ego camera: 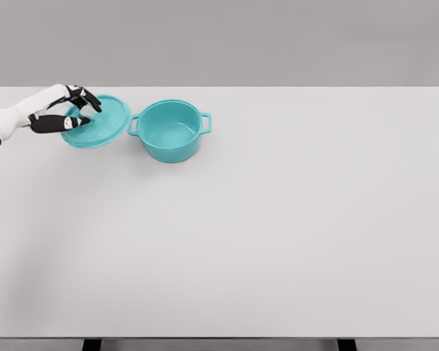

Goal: Cover the pot with left arm

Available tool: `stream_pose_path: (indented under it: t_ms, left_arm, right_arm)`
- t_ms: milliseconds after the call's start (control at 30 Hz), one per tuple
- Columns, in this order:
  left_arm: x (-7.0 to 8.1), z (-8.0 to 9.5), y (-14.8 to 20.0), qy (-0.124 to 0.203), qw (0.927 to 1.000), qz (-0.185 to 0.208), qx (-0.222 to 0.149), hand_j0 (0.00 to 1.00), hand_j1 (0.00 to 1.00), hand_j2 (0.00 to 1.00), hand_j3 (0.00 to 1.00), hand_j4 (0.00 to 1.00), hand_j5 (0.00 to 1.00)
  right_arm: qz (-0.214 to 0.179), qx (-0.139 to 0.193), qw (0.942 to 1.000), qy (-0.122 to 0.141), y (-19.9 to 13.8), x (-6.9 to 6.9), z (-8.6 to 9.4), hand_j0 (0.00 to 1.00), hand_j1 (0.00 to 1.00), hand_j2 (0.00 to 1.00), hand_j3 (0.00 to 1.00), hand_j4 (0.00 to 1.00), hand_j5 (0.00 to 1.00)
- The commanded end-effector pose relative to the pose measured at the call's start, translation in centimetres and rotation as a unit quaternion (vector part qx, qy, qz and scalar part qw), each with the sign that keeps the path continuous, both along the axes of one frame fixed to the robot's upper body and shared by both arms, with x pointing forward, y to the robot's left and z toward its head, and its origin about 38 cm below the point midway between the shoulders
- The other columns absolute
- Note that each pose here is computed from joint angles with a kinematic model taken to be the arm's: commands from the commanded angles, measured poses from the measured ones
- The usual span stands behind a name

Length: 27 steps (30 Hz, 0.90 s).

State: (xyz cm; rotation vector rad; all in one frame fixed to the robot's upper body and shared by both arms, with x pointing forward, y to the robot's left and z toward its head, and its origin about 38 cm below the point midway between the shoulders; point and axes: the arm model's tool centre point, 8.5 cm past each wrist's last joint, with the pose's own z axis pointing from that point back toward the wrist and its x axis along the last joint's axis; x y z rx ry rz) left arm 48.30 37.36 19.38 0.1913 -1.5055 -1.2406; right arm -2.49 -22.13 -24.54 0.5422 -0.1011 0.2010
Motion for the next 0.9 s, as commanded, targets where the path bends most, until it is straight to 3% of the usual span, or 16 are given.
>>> stream_pose_path:
  t_ms: [0,867]
  left_arm:
    - [0.2,-0.4,-0.9,0.001,1.0000,-0.006,-0.001,0.49,0.49,0.49,0.49,0.49,0.49]
    - [2.8,-0.7,-9.6,-0.022,0.9984,-0.052,0.006,0.49,0.49,0.49,0.49,0.49,0.49]
  right_arm:
    - [0.001,0.000,1.0000,0.000,0.0,0.0,0.0,1.00,1.00,1.00,1.00,1.00,1.00]
    - [0.001,0.000,1.0000,0.000,0.0,0.0,0.0,1.00,1.00,1.00,1.00,1.00,1.00]
